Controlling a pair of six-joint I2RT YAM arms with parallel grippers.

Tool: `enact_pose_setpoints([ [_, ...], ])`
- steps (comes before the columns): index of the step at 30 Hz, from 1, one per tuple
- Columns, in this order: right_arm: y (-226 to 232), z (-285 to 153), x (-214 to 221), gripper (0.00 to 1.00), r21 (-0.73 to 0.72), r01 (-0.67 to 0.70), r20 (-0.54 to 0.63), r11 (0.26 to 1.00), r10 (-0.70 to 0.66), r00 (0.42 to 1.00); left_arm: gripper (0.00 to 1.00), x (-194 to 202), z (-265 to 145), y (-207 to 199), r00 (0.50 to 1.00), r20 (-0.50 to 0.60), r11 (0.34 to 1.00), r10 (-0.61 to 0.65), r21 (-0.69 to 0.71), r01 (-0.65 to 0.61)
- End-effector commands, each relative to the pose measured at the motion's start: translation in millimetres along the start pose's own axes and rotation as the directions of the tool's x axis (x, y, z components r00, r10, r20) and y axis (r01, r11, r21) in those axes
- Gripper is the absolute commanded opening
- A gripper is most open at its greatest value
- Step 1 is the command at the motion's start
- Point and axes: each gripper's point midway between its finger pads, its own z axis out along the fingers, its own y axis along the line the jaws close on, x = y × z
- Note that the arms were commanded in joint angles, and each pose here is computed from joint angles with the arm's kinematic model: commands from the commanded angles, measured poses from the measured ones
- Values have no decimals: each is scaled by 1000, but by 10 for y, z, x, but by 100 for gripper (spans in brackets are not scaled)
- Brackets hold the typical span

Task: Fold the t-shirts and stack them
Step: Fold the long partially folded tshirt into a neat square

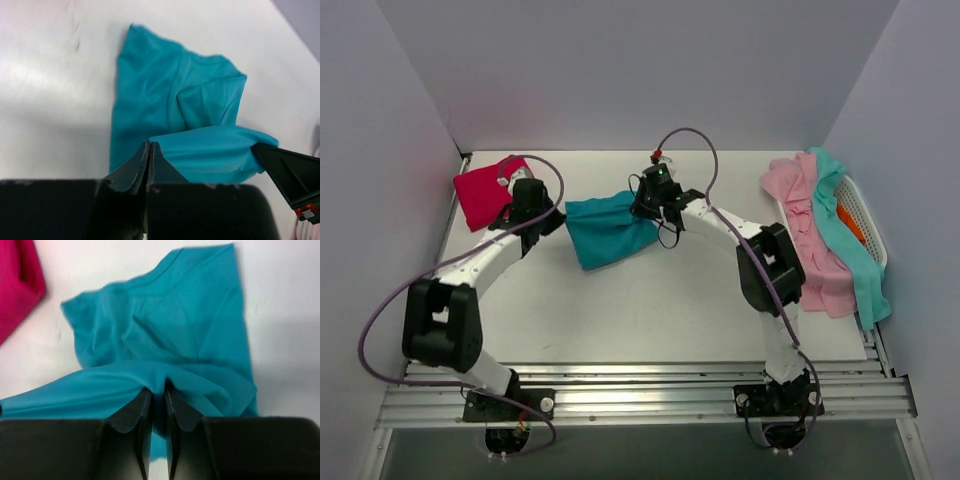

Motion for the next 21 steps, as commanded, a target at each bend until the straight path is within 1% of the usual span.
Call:
enact_pose_setpoints([
  [1, -412, 519, -531, 12, 77, -33, -11, 997, 34, 999, 2, -660, 649, -191, 992, 118, 995, 49, 85, -59],
  [2, -448, 622, -707, 23, 83, -42, 9, 996, 41, 999, 5, -1163, 731, -409, 982, 186, 990, 31, 131, -56],
  [3, -452, 701, -903, 71, 72, -36, 38, 997, 33, 999, 19, -1055, 1193, -241, 993, 112, 995, 39, 90, -49],
  [4, -471, 836, -1267, 99, 43, -44, 103, 998, 39, 994, 30, -1076, 1337, -208, 997, 57, 996, 49, 73, -54],
  [5, -489, 877, -1393, 100, 19, -41, 117, 999, 38, 992, 35, -1574, 1329, -488, 990, 137, 990, 39, 132, -57],
  [6, -461, 915, -1435, 100, -30, -41, 101, 999, 44, 994, 61, -1521, 1589, -339, 993, 109, 995, 35, 86, -44],
  [7, -495, 862, -1568, 100, -53, -50, 114, 997, 56, 992, 72, -1555, 1633, -319, 995, 92, 997, 24, 74, -31],
  [8, -505, 812, -1577, 100, -66, -55, 110, 996, 62, 992, 73, -1800, 1589, -345, 992, 125, 997, -7, 82, -3],
  [9, -280, 526, -1869, 100, -142, -31, 191, 989, 58, 980, 75, -1864, 1556, -313, 989, 144, 997, -35, 70, 26],
  [10, -448, 577, -1577, 100, -116, -43, 151, 992, 60, 987, 84, -1939, 1490, -361, 982, 180, 995, -56, 91, 40],
  [11, -447, 466, -1580, 100, -117, -40, 177, 992, 61, 982, 94, -1829, 1501, -278, 983, 178, 996, -50, 82, 36],
  [12, -256, 112, -1861, 100, -159, -18, 282, 987, 62, 957, 94, -1995, 1350, -442, 970, 238, 990, -47, 139, 14],
  [13, -266, 34, -1803, 100, -160, -19, 289, 987, 65, 955, 94, -1999, 1311, -481, 971, 237, 988, -44, 156, 6],
  [14, -354, 46, -1526, 100, -141, -31, 250, 990, 66, 966, 94, -2004, 1284, -508, 972, 231, 986, -40, 168, 1],
  [15, -234, -181, -1628, 100, -163, -17, 295, 987, 65, 953, 94, -2032, 1208, -534, 973, 229, 985, -39, 170, -1],
  [16, -234, -232, -1575, 100, -144, -14, 303, 989, 58, 951, 94, -2032, 1154, -563, 973, 229, 984, -27, 177, -14],
  [17, -213, -235, -1341, 100, -131, -2, 272, 991, 37, 962, 94, -2033, 1090, -591, 972, 235, 983, -19, 182, -25],
  [18, -110, -387, -1369, 100, -145, 11, 301, 989, 34, 953, 94, -1998, 935, -655, 969, 247, 980, -13, 195, -37],
  [19, -104, -409, -1315, 100, -124, 10, 313, 992, 29, 949, 94, -2002, 841, -680, 964, 266, 980, -6, 193, -47],
  [20, 4, -422, -1140, 100, -128, 25, 295, 991, 14, 955, 94, -1966, 761, -709, 962, 273, 979, 2, 197, -58],
  [21, 100, -483, -1152, 100, -139, 38, 313, 990, 7, 950, 94, -2013, 538, -806, 953, 303, 973, 3, 218, -72],
])
